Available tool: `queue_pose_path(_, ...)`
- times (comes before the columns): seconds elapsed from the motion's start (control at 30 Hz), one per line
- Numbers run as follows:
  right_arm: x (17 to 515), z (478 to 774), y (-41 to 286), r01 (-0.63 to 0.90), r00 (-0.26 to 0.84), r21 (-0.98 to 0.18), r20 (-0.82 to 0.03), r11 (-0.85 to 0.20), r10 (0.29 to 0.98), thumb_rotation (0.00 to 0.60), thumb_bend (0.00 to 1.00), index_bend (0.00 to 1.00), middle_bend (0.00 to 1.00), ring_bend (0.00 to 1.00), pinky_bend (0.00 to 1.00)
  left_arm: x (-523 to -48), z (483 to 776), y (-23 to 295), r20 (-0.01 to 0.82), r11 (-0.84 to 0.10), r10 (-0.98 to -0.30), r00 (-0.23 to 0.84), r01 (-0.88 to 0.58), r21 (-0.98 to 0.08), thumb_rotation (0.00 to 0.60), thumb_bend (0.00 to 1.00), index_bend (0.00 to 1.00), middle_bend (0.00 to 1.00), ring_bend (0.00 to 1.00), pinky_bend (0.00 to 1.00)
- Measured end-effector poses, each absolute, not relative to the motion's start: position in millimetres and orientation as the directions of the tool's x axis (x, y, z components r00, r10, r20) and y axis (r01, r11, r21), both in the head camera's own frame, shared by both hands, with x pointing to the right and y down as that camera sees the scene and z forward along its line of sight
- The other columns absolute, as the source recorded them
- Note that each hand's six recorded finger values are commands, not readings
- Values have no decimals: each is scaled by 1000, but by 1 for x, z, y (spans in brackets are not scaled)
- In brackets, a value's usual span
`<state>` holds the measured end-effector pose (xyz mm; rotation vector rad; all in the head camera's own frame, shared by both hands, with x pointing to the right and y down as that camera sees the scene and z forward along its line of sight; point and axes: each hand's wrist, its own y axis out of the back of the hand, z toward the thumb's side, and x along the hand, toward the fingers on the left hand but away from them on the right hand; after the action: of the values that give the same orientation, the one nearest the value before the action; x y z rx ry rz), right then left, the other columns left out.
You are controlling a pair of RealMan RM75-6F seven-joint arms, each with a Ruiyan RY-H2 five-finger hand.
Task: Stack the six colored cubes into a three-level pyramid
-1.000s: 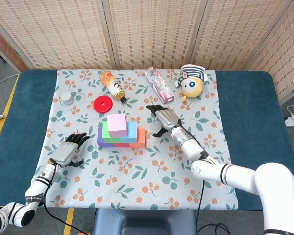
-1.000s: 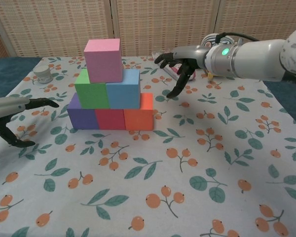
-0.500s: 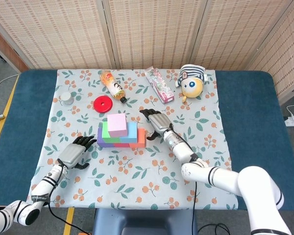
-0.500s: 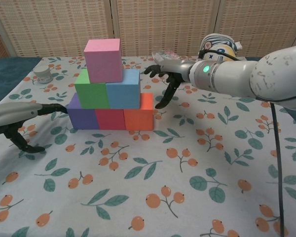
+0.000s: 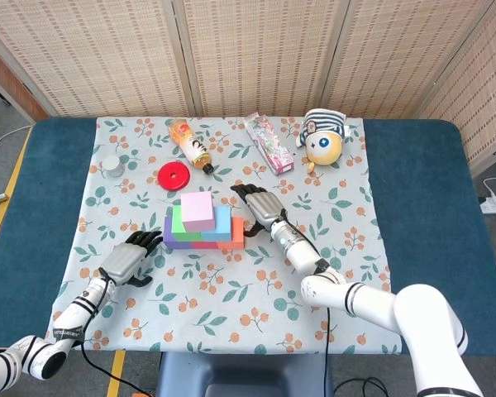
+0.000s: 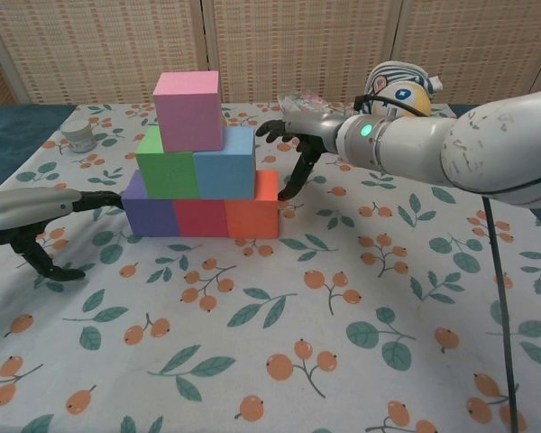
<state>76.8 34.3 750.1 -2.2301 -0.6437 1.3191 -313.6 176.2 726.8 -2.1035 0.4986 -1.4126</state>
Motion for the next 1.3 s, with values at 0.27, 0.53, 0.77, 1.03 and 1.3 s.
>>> queue_pose_path(0.27,77,749,34,161,429,-605,-669,-780,607,600,48,0,40,0,111,-310,727,177,721,-782,-574,388,1,-623,600,281,83,0,0,16)
queue_pose_path(0.53,76,748,34,163,430,-604,-668,-780,607,600,48,0,40,0,112,-308,727,176,720,-781,-573,391,7,-624,600,281,83,0,0,15)
queue_pose_path(0.77,83,748,33,146,420,-613,-672,-777,610,600,48,0,40,0,111,-314,723,173,713,-773,-592,376,-14,-634,600,281,83,0,0,15)
queue_pose_path(1.03,92,739,30,150,416,-625,-663,-766,622,600,48,0,40,0,111,-325,711,164,684,-746,-637,356,-61,-663,600,281,83,0,0,16)
queue_pose_path(1.3,125,704,19,152,410,-681,-616,-717,672,600,48,0,39,0,112,-361,675,144,611,-661,-740,282,-138,-738,600,281,83,0,0,15)
